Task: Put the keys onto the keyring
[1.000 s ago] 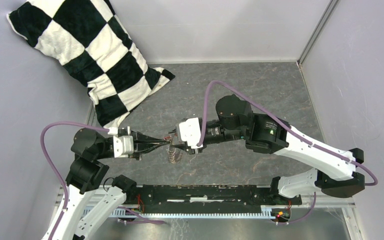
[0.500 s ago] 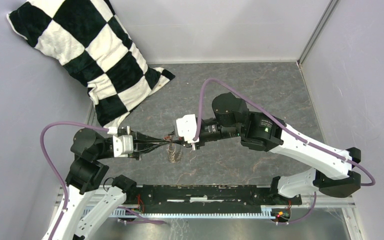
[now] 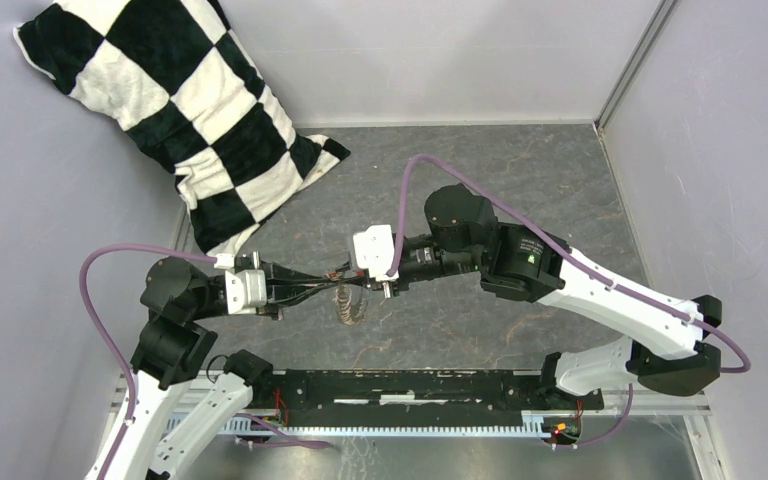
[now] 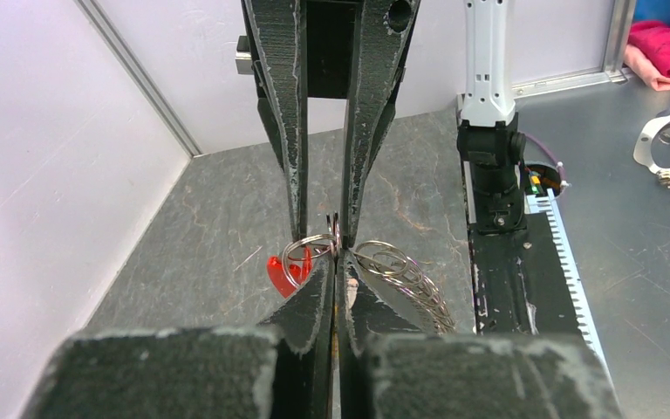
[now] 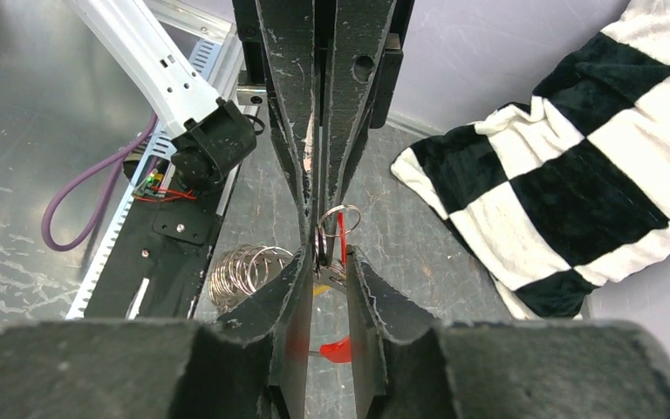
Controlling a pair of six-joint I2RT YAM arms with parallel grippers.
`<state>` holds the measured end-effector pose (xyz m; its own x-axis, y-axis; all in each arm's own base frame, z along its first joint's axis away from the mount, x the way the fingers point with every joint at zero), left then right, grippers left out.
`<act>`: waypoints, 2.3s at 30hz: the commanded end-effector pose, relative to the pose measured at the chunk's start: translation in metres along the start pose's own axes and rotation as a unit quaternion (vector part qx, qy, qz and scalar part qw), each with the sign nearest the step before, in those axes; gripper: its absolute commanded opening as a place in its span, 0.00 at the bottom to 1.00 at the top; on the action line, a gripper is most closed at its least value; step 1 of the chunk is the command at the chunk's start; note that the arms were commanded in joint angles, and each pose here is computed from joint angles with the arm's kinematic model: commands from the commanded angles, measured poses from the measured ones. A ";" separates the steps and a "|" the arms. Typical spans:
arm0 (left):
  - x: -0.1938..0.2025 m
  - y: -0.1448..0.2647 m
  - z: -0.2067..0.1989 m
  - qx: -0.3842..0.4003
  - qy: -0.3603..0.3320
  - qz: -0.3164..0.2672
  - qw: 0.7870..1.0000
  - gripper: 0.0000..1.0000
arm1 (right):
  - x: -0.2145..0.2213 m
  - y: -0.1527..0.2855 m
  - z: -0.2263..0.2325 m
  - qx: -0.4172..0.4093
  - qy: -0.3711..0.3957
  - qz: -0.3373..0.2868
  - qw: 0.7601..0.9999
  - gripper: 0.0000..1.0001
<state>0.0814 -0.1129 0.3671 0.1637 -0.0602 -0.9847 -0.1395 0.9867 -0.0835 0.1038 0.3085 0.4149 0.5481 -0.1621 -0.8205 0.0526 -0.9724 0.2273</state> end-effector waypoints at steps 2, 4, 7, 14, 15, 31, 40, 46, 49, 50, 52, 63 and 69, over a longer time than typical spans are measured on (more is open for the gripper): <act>-0.006 0.000 -0.001 0.000 -0.010 -0.012 1.000 0.02 | -0.008 0.005 -0.006 0.028 0.006 -0.024 0.999 0.23; -0.006 0.001 -0.001 -0.001 -0.010 -0.012 1.000 0.02 | -0.009 0.007 -0.007 0.035 0.008 -0.022 0.999 0.23; -0.006 0.000 -0.001 -0.003 -0.010 -0.011 1.000 0.02 | -0.009 0.009 -0.007 0.040 0.010 -0.025 0.999 0.23; -0.005 0.000 0.000 -0.005 -0.007 -0.011 1.000 0.02 | -0.010 0.010 -0.007 0.047 0.012 -0.031 0.998 0.23; -0.005 0.000 0.000 -0.005 -0.006 -0.010 1.000 0.02 | -0.010 0.010 -0.007 0.047 0.013 -0.030 0.998 0.24; -0.005 0.000 0.001 -0.001 -0.013 -0.005 1.000 0.08 | -0.007 0.010 -0.007 0.052 0.013 -0.038 0.998 0.00; -0.003 0.012 -0.007 0.002 -0.055 0.045 0.998 0.30 | 0.001 0.026 -0.013 0.030 -0.018 -0.053 0.998 0.00; -0.008 0.020 -0.007 -0.016 -0.103 0.065 0.992 0.29 | 0.002 0.027 -0.010 -0.010 -0.029 -0.061 0.998 0.00; -0.013 0.019 0.000 -0.042 -0.128 0.059 0.989 0.27 | 0.002 0.024 -0.007 -0.036 -0.035 -0.069 0.996 0.00; -0.016 0.018 0.003 -0.053 -0.130 0.052 0.989 0.27 | 0.002 0.022 -0.006 -0.043 -0.039 -0.072 0.996 0.00; -0.018 0.015 0.008 -0.071 -0.108 0.036 0.991 0.34 | 0.003 0.020 -0.006 -0.053 -0.044 -0.075 0.995 0.00; -0.004 0.006 -0.014 0.071 0.051 0.072 0.994 0.70 | -0.001 0.022 -0.010 -0.034 -0.035 -0.077 0.996 0.00; -0.001 0.002 0.007 -0.031 0.040 0.061 0.997 0.59 | -0.001 0.020 -0.010 -0.033 -0.035 -0.084 0.995 0.01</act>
<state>0.0812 -0.1104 0.3608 0.0718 0.0938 -0.9930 -0.1052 0.9907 0.0860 0.1150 0.2928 0.4008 0.4384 -0.0984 -0.8934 0.1948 -0.9600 0.2013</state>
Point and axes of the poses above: each gripper's point midway between its finger pads, its own y axis back along the fingers, its own z axis along the line the jaws close on, x = y × z, the point moved 9 cm from there along y, back along the fingers, and after that the axes turned 10 degrees about y, right-handed, at the moved point
